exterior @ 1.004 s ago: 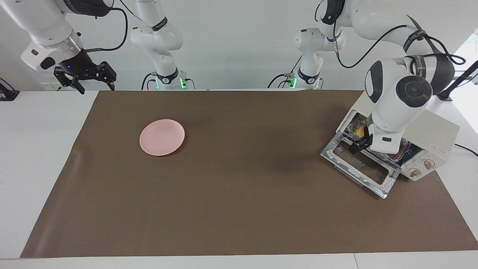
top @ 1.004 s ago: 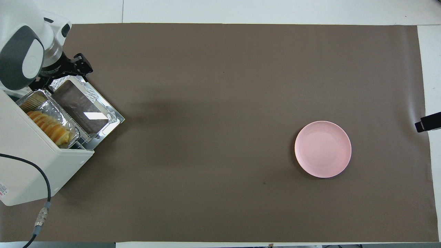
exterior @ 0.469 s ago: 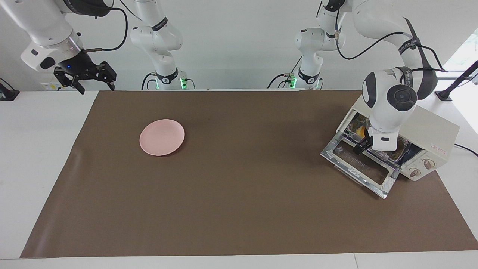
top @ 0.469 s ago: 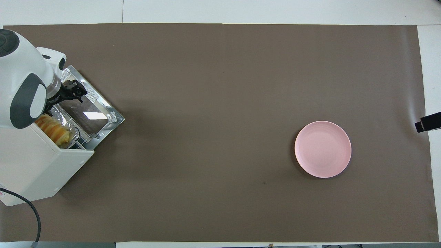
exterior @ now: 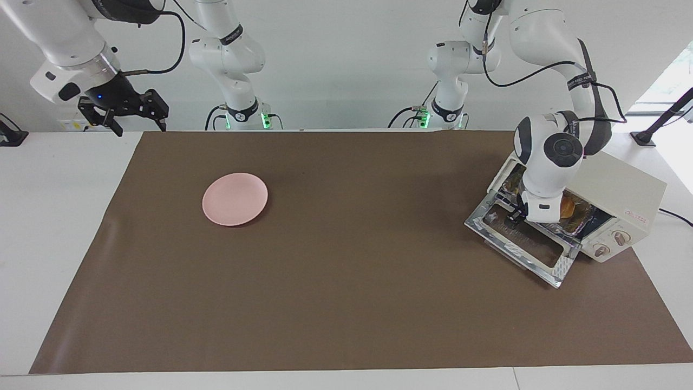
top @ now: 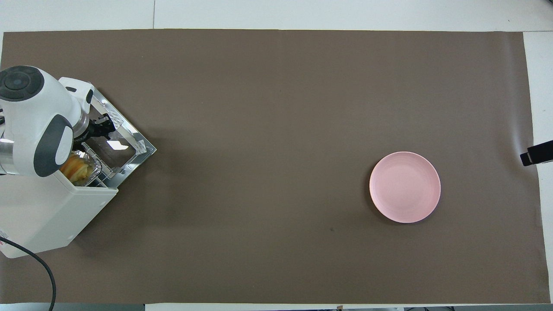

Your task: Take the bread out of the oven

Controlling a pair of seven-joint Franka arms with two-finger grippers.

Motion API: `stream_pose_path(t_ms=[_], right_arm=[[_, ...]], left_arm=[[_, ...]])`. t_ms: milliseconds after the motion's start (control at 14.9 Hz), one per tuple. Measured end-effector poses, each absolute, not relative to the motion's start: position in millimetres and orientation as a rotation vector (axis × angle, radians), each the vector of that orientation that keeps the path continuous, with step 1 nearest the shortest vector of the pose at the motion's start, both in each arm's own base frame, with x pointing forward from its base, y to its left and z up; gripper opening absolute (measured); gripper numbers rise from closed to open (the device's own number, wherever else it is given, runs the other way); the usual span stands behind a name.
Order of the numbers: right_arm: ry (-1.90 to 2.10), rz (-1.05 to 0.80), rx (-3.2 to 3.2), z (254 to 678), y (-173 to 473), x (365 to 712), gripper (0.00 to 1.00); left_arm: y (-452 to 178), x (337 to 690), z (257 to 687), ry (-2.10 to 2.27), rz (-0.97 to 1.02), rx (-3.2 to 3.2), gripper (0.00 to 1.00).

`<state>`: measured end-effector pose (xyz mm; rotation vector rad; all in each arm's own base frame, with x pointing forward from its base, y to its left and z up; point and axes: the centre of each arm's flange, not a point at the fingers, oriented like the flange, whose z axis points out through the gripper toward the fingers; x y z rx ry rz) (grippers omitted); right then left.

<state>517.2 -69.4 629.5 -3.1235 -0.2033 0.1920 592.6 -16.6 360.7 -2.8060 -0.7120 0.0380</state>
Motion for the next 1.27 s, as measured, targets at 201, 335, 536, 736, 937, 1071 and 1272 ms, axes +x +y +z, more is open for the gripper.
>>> stream_pose_path(t_ms=[201, 335, 536, 736, 937, 1071, 1272], right_arm=[[-0.203, 0.192, -3.124, 630, -69, 517, 1.00], [-0.203, 0.192, -3.124, 630, -69, 517, 1.00], [-0.203, 0.192, -3.124, 630, -69, 517, 1.00], [-0.203, 0.192, -3.124, 630, -69, 517, 1.00], [-0.203, 0.192, -3.124, 630, -69, 517, 1.00], [-0.203, 0.192, -3.124, 630, -69, 517, 1.00], [-0.203, 0.192, -3.124, 630, -69, 517, 1.00]], left_arm=[[-22, 592, 370, -0.689, 0.015, -2.813, 0.28], [-52, 600, 386, -0.625, -0.037, -2.840, 0.06], [-128, 622, 436, -0.534, -0.106, -2.908, 0.02], [-233, 627, 467, -0.369, -0.161, -3.010, 0.02], [-375, 578, 441, -0.060, -0.141, -3.063, 0.02], [-458, 537, 409, 0.099, -0.099, -3.072, 0.02], [-521, 499, 373, 0.221, -0.048, -3.079, 0.02]])
